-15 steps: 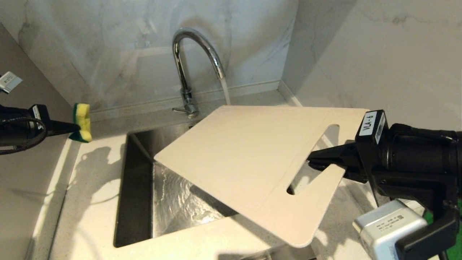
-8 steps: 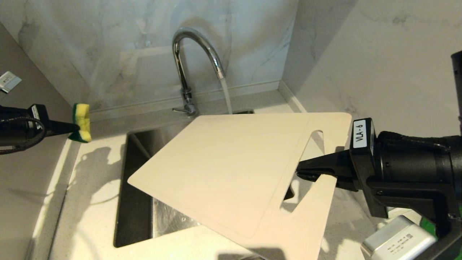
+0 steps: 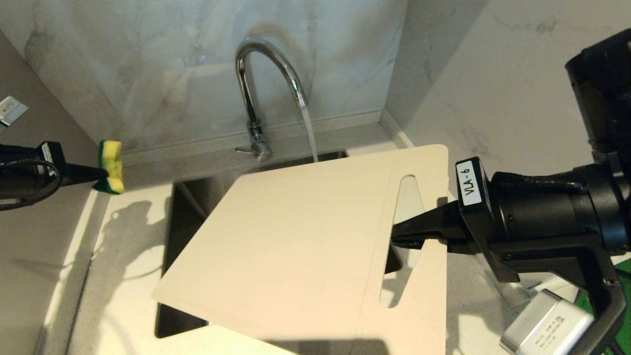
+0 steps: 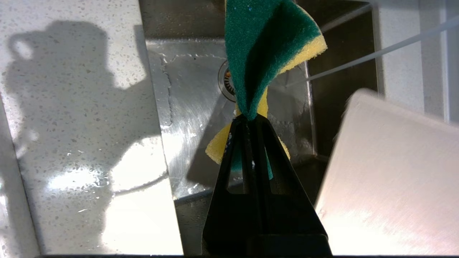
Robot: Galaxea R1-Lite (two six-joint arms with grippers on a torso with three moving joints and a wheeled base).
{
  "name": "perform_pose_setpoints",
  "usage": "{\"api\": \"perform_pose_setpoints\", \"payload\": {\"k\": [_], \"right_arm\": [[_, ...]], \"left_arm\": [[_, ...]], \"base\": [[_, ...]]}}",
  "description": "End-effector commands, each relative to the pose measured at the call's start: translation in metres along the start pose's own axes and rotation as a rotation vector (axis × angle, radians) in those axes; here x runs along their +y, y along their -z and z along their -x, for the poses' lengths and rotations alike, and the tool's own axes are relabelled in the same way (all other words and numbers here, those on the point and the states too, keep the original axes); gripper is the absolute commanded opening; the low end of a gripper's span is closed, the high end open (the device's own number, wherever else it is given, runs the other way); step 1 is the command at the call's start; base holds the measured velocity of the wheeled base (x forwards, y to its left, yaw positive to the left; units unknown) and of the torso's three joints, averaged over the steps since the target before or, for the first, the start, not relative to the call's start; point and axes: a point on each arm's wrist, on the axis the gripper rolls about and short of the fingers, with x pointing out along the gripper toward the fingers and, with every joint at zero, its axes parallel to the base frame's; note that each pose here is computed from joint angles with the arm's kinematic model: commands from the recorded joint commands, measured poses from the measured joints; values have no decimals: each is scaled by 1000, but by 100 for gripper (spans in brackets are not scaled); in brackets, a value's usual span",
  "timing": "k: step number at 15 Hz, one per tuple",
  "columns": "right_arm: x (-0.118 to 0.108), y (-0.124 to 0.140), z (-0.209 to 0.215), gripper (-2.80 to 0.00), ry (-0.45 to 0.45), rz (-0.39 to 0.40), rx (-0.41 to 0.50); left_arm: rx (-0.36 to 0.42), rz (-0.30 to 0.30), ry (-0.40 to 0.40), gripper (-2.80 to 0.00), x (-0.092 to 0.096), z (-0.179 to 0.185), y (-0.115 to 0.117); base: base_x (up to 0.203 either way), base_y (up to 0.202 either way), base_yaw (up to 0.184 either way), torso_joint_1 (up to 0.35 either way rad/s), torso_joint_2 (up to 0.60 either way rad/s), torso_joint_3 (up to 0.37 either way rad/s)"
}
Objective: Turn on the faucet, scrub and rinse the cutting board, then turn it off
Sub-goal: Pick up the cutting board
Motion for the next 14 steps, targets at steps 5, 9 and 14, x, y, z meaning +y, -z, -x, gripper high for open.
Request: {"api": "perform_pose_setpoints", "payload": {"k": [5, 9, 14], "right_arm": [[-4, 5, -2, -280, -106, 56, -102], [-23, 24, -6, -280, -111, 170, -108], [-27, 39, -21, -280, -162, 240, -141]], "left_arm": [[1, 5, 19, -280, -6, 4, 1], [-3, 3, 22, -280, -7, 6, 1], [5, 11, 40, -280, -13, 6, 3]], "base": [[0, 0, 0, 0, 0, 0], [0, 0, 0, 0, 0, 0], [0, 0, 0, 0, 0, 0]]}}
